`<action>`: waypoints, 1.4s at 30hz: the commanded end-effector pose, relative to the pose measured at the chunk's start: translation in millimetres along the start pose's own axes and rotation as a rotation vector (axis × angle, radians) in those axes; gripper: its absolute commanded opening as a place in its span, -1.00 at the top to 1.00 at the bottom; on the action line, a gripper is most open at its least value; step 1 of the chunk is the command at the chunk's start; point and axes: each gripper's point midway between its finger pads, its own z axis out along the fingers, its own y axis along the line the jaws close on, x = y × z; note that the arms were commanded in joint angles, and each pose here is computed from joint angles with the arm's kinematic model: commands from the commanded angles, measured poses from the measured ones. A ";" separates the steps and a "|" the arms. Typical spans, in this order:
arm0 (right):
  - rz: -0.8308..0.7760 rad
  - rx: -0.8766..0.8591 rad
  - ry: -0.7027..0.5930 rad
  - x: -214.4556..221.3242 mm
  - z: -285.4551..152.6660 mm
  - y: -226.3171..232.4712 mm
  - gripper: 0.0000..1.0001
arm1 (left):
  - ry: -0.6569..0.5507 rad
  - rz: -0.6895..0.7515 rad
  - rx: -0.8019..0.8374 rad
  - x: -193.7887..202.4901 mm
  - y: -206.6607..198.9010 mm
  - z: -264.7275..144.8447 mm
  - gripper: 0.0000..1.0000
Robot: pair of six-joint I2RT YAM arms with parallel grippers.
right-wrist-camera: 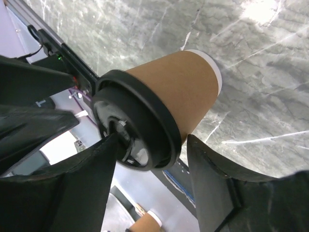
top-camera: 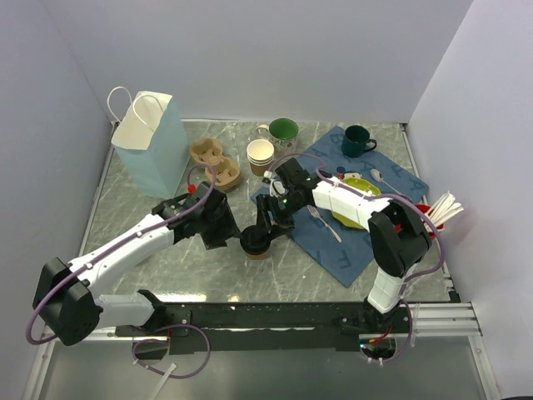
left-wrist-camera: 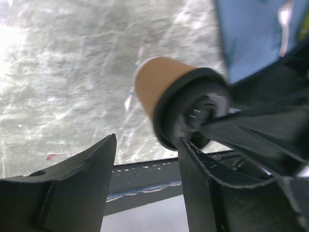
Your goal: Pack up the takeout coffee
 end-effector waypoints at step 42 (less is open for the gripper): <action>0.111 -0.068 -0.031 29.5 -9.4 -8.7 0.14 | 0.000 0.079 -0.018 0.1 -2.0 35.7 -0.15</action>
